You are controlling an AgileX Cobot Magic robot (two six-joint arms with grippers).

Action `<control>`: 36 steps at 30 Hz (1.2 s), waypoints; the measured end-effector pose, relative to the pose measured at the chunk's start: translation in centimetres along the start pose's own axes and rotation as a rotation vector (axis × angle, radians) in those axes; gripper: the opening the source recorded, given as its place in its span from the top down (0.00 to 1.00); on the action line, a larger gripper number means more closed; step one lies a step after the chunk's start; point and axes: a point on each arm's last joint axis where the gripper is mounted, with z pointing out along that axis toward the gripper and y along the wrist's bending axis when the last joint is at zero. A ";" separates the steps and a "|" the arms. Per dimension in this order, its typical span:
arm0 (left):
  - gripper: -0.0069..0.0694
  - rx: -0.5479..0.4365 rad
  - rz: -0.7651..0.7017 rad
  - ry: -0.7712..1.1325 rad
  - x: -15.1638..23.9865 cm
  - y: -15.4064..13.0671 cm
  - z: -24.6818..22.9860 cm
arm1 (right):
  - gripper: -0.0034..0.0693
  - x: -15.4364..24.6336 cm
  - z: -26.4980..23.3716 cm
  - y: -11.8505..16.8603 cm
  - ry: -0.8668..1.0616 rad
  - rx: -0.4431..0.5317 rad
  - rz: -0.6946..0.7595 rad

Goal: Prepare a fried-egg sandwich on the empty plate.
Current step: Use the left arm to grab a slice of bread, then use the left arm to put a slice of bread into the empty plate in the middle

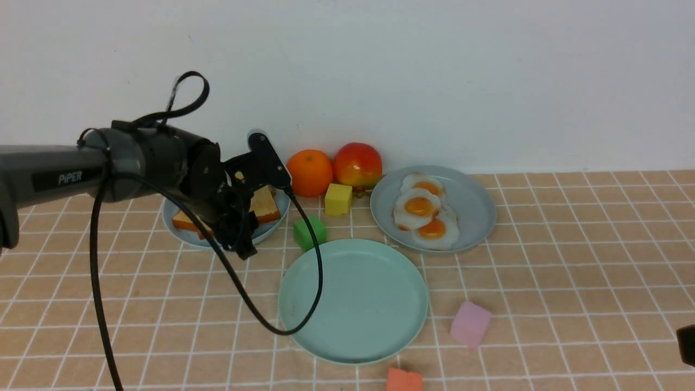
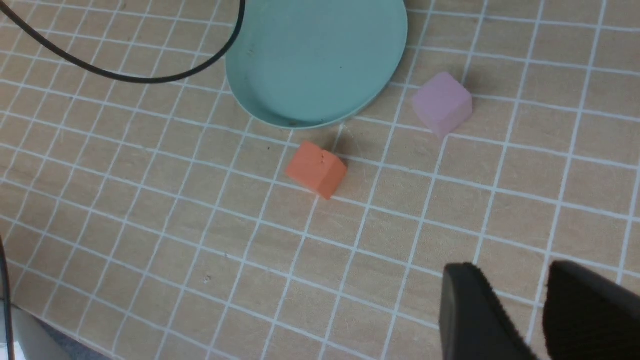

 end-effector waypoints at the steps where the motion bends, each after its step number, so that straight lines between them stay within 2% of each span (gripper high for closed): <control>1: 0.57 -0.002 0.002 -0.002 0.0 0.0 0.0 | 0.62 0.0 0.0 0.0 -0.001 -0.002 0.001; 3: 0.64 -0.007 0.007 -0.004 -0.1 0.1 0.0 | 0.62 0.0 0.0 0.1 -0.002 -0.006 0.003; 7: 0.84 -0.008 0.014 -0.004 0.0 0.1 0.1 | 0.62 0.0 0.0 0.3 -0.002 -0.033 0.016; 15: 0.86 -0.009 -0.026 -0.003 -0.7 0.6 -2.6 | 0.62 0.2 -0.5 0.7 -0.024 -0.044 -0.005; 20: 0.86 -0.019 -0.144 -0.065 -3.4 0.1 -9.2 | 0.62 0.8 -1.6 1.2 -0.070 -0.038 -0.047; 24: 0.86 0.057 -0.141 -0.097 -5.8 -4.4 -12.7 | 0.62 1.2 -2.4 1.4 -0.101 -0.024 -0.071; 25: 0.86 0.062 -0.138 -0.100 -5.9 -4.7 -12.8 | 0.62 1.3 -2.5 1.5 -0.104 -0.024 -0.073; 26: 0.86 0.106 -0.113 -0.105 -6.7 -7.1 -13.4 | 0.62 1.4 -2.7 1.6 -0.115 -0.021 -0.079; 29: 0.86 0.188 -0.029 -0.107 -8.1 -12.0 -13.6 | 0.62 1.8 -3.2 1.8 -0.138 -0.017 -0.093; 33: 0.86 0.223 0.050 -0.119 -9.2 -15.3 -12.3 | 0.62 2.1 -3.6 1.8 -0.146 -0.004 -0.107; 36: 0.86 0.227 0.057 -0.130 -9.5 -16.0 -11.0 | 0.62 2.4 -3.7 1.9 -0.136 -0.005 -0.112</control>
